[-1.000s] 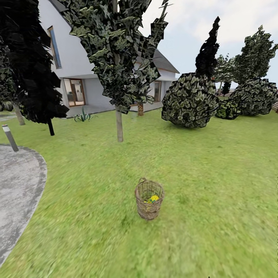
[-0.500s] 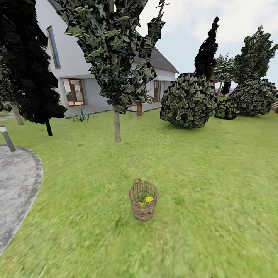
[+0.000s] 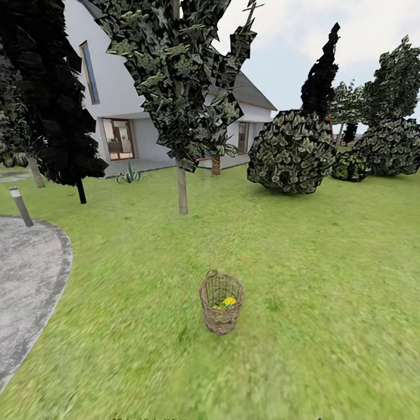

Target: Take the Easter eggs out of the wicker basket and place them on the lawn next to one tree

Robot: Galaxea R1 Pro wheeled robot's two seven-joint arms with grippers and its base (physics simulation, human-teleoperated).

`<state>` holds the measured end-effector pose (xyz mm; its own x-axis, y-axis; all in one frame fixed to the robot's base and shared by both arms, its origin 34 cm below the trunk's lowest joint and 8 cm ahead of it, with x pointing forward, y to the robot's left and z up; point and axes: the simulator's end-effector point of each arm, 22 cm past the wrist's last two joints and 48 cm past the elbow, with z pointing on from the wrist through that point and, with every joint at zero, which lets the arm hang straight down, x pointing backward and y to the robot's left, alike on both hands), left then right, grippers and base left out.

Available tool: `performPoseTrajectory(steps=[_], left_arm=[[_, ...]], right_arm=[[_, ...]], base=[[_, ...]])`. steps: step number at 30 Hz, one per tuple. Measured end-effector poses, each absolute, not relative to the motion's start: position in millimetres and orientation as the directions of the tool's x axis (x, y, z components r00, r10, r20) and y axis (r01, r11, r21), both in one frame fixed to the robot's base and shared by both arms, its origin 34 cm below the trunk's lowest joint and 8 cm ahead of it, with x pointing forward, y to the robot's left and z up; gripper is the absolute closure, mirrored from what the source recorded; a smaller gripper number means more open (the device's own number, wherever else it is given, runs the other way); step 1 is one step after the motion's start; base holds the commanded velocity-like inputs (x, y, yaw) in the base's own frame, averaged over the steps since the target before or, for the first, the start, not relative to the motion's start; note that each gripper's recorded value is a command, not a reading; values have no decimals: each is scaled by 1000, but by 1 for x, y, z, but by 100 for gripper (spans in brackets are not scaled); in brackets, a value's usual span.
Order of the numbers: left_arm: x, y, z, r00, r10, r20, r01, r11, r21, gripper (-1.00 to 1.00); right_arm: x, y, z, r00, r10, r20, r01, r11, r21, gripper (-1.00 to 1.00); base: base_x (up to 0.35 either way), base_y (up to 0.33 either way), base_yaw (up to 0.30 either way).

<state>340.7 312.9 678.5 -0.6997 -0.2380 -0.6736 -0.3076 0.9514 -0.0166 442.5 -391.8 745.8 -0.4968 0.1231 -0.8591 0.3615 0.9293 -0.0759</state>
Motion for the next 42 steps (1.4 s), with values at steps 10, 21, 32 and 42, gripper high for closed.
performPoseTrajectory(steps=[10, 21, 32, 42], left_arm=[[364, 310, 689, -668, -238, -705, -302, 953, -35, -100], [493, 293, 761, -680, -265, -684, -236, 962, -138, -100], [586, 295, 881, -549, -310, -776, -380, 920, -99, -100], [597, 268, 893, -657, -364, -660, -374, 918, -134, -100]], right_arm=[[467, -396, 763, -450, 116, -886, 365, 929, -64, -100], [611, -395, 831, -442, 171, -881, 380, 925, -12, -100], [708, -374, 893, -621, 248, -743, 354, 935, 17, -100], [735, -323, 930, -737, 256, -625, 283, 957, 57, -100]], base=[[0, -21, 166], [0, 0, 4], [0, 0, 0], [0, 0, 0]])
